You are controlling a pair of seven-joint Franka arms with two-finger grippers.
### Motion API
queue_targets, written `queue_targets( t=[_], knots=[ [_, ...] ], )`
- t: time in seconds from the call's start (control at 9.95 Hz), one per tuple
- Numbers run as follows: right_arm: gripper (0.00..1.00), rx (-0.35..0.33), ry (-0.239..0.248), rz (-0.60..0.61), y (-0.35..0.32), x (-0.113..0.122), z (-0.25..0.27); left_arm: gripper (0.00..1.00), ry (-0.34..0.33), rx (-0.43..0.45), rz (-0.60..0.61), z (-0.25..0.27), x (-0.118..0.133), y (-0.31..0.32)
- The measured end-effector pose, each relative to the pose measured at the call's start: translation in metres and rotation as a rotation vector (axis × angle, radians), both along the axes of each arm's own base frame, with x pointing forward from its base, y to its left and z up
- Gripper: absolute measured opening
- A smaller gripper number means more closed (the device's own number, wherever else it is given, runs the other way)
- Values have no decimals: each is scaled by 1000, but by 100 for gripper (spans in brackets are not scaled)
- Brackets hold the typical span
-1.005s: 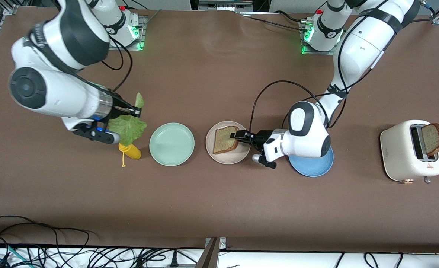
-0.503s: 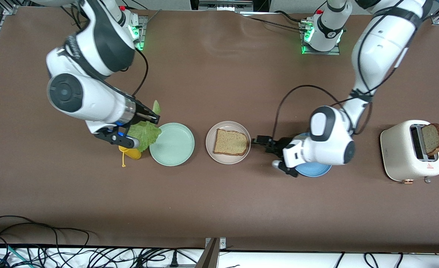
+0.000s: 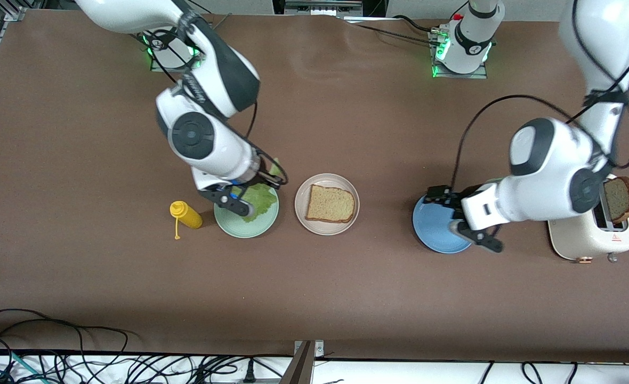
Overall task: Make sandwich on beige plate with both arms
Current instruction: 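Carry the lettuce over the bread with the right gripper while the left gripper withdraws, then open the right gripper to drop the lettuce onto the bread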
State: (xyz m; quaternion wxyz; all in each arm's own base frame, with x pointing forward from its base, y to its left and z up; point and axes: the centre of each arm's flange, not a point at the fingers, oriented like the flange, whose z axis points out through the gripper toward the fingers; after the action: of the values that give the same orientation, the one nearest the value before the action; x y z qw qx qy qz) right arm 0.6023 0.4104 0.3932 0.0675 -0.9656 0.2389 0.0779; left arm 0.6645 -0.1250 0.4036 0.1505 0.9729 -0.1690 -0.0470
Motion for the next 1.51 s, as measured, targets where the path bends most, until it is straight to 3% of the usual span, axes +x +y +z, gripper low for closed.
queue_targets(
  t=[0.5, 0.8, 1.21, 1.41, 1.51],
  knots=[
    [4, 39, -80, -43, 81, -26, -80, 100, -81, 272, 75, 105, -29, 60],
    [4, 71, -104, -40, 101, -35, -105, 100, -154, 341, 141, 163, -51, 76],
    [4, 114, -130, -28, 129, -46, -136, 100, -119, 300, 228, 184, -89, 100],
    [4, 104, -148, -19, 138, -51, -161, 100, -113, 301, 226, 183, -95, 99],
    [15, 98, -150, -17, 141, -54, -166, 100, -113, 306, 225, 182, -95, 100]
  ],
)
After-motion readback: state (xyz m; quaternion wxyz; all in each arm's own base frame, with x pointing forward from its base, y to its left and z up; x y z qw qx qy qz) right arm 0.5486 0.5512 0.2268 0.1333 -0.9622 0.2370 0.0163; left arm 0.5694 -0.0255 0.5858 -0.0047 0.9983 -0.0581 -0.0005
